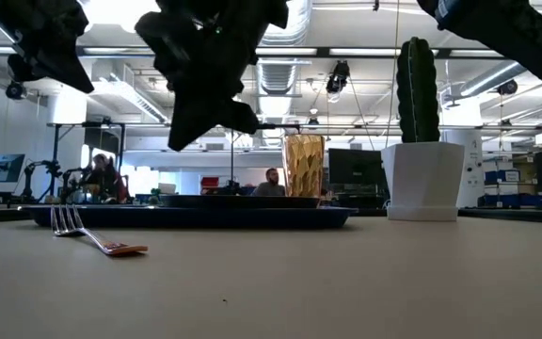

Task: Pick and place plate/cup/fork/spoon on tray
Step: Put the orange fork on the blue tray to the left of the orange spoon

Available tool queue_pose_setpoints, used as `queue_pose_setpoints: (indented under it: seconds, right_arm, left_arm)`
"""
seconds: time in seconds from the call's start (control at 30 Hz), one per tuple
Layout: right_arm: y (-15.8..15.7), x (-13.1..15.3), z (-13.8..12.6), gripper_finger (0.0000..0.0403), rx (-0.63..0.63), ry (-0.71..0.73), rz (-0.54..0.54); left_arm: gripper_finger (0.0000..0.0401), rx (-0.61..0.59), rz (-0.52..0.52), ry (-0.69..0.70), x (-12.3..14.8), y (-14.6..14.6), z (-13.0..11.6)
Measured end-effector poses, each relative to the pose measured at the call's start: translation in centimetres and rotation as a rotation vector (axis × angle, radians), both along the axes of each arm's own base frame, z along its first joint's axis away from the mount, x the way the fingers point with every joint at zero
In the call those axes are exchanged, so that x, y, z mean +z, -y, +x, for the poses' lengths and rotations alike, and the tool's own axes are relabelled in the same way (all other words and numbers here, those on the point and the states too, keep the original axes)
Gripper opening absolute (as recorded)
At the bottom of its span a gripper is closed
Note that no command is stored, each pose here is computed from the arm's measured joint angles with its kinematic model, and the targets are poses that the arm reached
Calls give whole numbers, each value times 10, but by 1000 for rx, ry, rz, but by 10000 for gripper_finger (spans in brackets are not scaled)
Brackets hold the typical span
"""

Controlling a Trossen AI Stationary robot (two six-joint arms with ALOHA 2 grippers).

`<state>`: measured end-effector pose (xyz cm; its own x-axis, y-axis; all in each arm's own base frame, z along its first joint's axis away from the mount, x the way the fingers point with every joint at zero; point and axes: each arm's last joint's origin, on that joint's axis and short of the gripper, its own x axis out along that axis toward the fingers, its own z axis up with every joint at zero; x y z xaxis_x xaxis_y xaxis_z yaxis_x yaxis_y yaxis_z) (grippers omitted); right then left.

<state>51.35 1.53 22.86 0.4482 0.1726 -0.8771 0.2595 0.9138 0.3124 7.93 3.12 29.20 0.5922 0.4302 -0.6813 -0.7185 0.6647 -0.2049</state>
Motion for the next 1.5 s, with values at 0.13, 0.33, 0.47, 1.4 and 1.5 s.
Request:
queue_pose_setpoints:
  seconds: [0.13,0.33,0.47,1.4,1.5]
  right_arm:
    - [-18,1,-1,9,45,-13,116]
    - [-49,-3,-5,9,75,-42,149]
    - [-64,-11,-3,15,55,-30,172]
    - [-8,84,-24,139,3,202,158]
    - [-2,93,-28,139,21,229,135]
  left_arm:
    - [0,1,-1,-6,0,0,1]
    - [0,1,-3,-11,-1,-1,2]
    - [0,1,-4,-14,-1,-1,3]
    - [0,-378,-237,-101,-69,37,53]
    - [0,-400,-255,-124,-76,48,65]
